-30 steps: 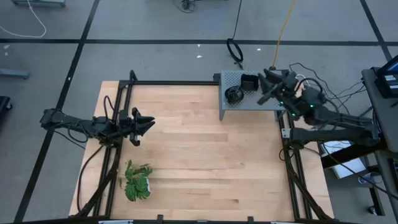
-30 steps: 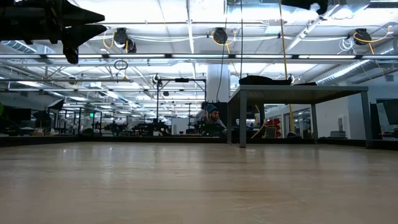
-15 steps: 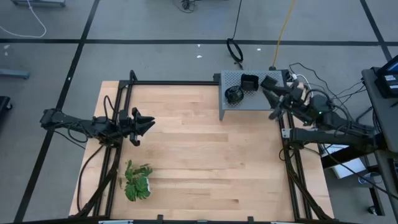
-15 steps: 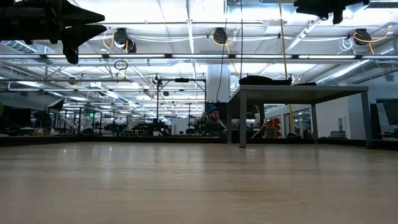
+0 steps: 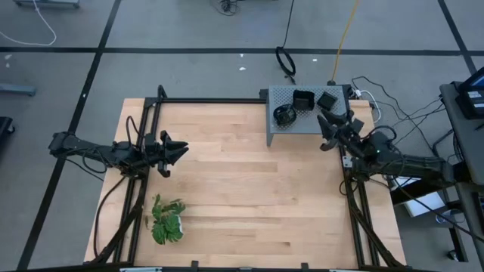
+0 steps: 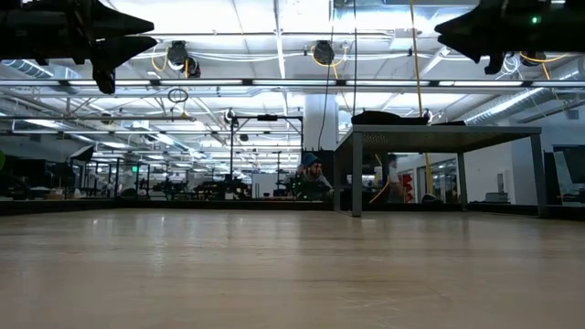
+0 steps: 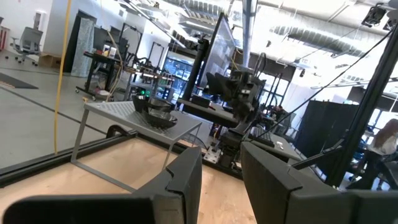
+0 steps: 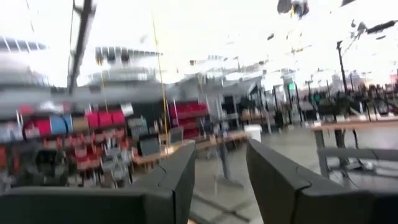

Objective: Pick & Place Mini shaped plates
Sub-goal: Return to Home Position

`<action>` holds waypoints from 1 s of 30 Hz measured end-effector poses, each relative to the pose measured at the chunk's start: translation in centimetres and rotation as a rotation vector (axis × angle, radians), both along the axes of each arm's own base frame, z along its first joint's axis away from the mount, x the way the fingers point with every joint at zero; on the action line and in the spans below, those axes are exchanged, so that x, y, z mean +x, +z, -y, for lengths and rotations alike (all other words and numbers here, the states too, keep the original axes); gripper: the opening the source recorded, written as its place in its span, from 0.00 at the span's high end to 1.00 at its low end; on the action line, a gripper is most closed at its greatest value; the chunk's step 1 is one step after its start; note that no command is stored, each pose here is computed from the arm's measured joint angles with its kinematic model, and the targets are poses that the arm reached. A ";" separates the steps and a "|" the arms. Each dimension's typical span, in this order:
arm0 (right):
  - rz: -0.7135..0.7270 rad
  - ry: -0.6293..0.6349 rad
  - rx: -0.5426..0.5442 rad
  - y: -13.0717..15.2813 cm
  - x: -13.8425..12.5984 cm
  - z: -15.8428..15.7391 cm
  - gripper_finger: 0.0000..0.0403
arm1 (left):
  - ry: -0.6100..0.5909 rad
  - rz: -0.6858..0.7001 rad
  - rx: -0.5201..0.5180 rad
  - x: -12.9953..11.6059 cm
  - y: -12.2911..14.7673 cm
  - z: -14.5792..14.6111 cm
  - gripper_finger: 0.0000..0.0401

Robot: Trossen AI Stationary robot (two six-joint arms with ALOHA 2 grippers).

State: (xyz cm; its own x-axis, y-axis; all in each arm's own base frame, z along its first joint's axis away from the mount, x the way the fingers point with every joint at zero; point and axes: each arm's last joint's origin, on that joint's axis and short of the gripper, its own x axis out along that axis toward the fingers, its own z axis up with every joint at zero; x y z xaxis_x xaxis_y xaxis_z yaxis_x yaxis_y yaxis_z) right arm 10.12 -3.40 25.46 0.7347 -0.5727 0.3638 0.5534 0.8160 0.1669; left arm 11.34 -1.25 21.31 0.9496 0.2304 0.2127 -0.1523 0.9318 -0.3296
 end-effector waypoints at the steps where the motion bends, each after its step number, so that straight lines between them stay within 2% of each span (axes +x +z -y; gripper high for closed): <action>1: 0.033 0.000 -0.007 -0.6 0.0 0.0 0.67 | 0.000 0.000 0.000 0.0 0.0 0.0 0.71; 6: 0.191 0.011 -0.011 -3.0 -0.6 -0.1 0.67 | 0.000 0.000 0.000 0.0 0.0 0.0 0.71; 10: 0.330 0.006 -0.010 -2.3 -1.4 -0.2 0.67 | 0.000 0.000 0.000 0.0 0.0 0.0 0.71; 17: 0.241 -0.024 0.028 -3.1 -0.9 0.0 0.67 | 0.000 0.000 0.000 0.0 0.0 0.0 0.71; 25: 0.065 0.023 0.215 -5.5 0.3 0.2 0.67 | 0.000 0.000 0.000 0.0 0.0 0.0 0.71; 30: 0.027 0.027 0.273 -6.1 0.5 0.3 0.67 | 0.000 -0.001 0.000 0.0 0.0 0.0 0.71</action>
State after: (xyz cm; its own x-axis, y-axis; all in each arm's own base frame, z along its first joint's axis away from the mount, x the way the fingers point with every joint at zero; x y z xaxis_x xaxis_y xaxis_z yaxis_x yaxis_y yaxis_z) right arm 10.64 -3.68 19.32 0.7432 -0.6326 0.2180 0.5247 0.7532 0.3968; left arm 11.35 -1.25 21.32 0.9496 0.2309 0.2122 -0.1529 0.9317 -0.3295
